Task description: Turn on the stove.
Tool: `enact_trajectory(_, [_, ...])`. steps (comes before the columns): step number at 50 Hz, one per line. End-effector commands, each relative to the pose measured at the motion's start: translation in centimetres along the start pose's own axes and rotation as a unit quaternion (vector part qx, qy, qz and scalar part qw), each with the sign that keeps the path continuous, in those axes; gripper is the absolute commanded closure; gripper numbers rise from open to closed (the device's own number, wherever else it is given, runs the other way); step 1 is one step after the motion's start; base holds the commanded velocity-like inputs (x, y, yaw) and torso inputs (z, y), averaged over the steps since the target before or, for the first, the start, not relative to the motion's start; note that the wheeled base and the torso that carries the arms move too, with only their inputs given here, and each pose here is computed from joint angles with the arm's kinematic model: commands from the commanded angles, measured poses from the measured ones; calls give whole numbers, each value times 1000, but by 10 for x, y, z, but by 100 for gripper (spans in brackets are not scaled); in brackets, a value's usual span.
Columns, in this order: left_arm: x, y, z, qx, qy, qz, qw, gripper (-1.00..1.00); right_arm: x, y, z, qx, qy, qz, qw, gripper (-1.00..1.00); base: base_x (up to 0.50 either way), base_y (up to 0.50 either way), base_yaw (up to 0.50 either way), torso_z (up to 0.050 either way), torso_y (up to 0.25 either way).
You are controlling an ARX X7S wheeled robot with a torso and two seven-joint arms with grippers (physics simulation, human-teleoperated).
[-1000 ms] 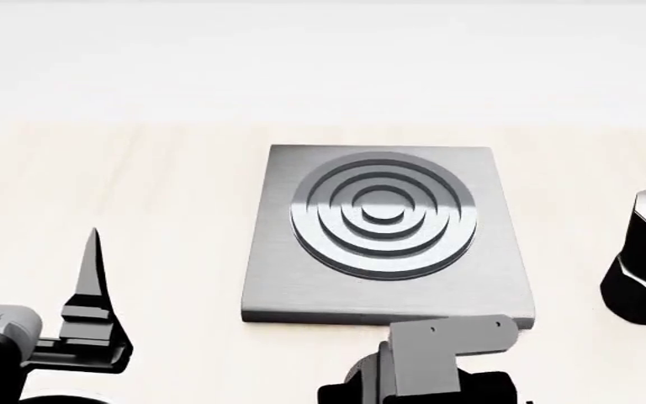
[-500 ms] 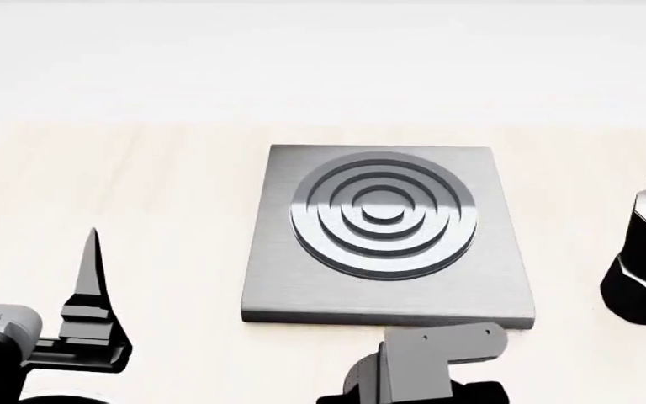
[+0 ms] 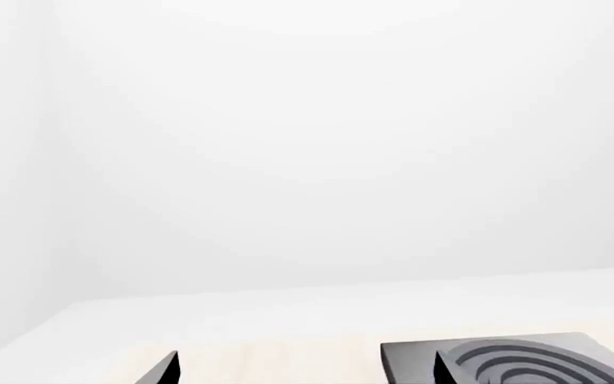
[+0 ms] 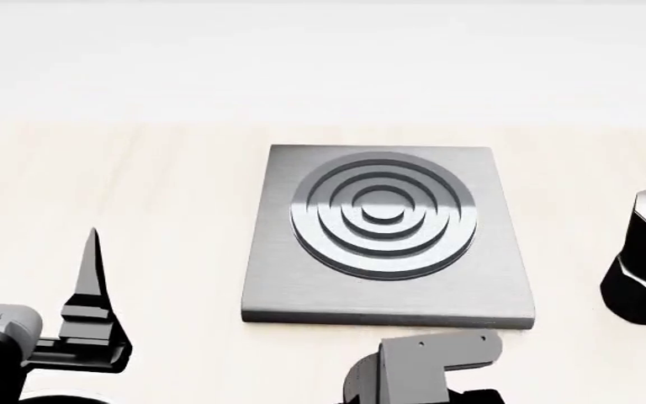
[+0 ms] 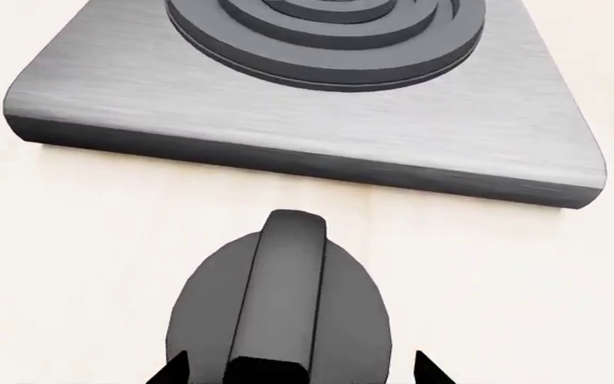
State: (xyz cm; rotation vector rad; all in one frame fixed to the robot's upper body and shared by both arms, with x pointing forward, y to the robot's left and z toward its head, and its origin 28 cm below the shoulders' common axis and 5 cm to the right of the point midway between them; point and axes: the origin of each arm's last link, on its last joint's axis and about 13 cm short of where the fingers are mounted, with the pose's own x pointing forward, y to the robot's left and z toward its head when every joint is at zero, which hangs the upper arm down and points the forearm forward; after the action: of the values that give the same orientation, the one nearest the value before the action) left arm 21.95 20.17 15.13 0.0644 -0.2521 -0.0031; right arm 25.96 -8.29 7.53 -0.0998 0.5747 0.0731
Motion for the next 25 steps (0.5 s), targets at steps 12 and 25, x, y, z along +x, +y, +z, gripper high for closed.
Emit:
enact_trajectory(12, [0, 0, -1, -1, 1, 0, 1000, -100, 3, -9, -4, 1, 16, -39, 999, -100, 0, 0, 0, 0, 0])
enact_trajectory(25, [0, 0, 0, -1, 0, 1, 1000, -100, -1, -18, -1, 0, 8, -81, 997, -100, 0, 0, 0, 0, 0])
